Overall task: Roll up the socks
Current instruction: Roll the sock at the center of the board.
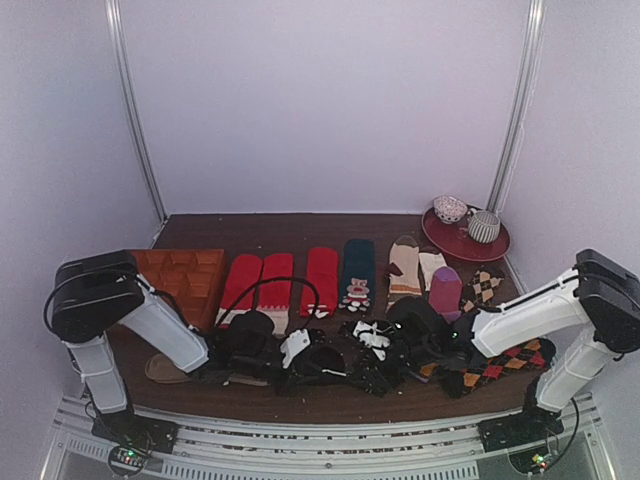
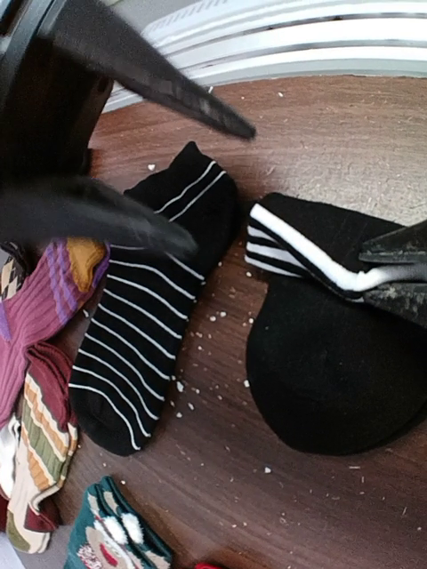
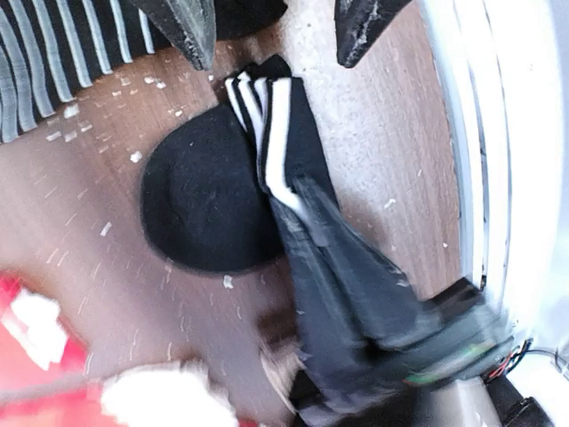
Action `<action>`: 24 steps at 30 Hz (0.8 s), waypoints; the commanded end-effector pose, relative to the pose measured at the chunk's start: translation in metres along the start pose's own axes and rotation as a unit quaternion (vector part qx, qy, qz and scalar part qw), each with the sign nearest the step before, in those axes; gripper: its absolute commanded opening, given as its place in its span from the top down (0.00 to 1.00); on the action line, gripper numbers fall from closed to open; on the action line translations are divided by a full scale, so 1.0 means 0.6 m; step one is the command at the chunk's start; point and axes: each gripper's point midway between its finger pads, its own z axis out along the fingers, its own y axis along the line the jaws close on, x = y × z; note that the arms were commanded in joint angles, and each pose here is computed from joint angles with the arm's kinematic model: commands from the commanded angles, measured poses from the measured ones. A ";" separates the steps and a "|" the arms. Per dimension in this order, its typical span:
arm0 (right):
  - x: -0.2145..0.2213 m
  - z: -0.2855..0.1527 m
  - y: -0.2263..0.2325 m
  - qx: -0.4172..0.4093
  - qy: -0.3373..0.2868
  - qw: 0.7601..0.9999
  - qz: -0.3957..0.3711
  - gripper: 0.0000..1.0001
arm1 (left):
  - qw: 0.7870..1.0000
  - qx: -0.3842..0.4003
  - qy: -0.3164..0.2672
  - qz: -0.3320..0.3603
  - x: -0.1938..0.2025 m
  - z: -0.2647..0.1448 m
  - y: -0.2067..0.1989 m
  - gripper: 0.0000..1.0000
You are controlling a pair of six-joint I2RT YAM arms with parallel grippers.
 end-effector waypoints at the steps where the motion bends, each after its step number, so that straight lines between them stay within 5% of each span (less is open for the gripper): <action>1: -0.077 -0.046 -0.002 0.113 -0.155 0.969 -0.153 0.53 | 0.980 -0.014 0.165 -0.113 0.174 -0.015 0.005 1.00; 11: -0.041 0.016 0.023 0.171 -0.063 0.937 -0.299 0.54 | 0.975 0.000 0.179 -0.133 0.196 -0.019 -0.001 1.00; 24: 0.007 0.057 -0.005 0.196 0.004 0.931 -0.307 0.60 | 0.975 0.024 0.181 -0.129 0.197 -0.021 -0.011 1.00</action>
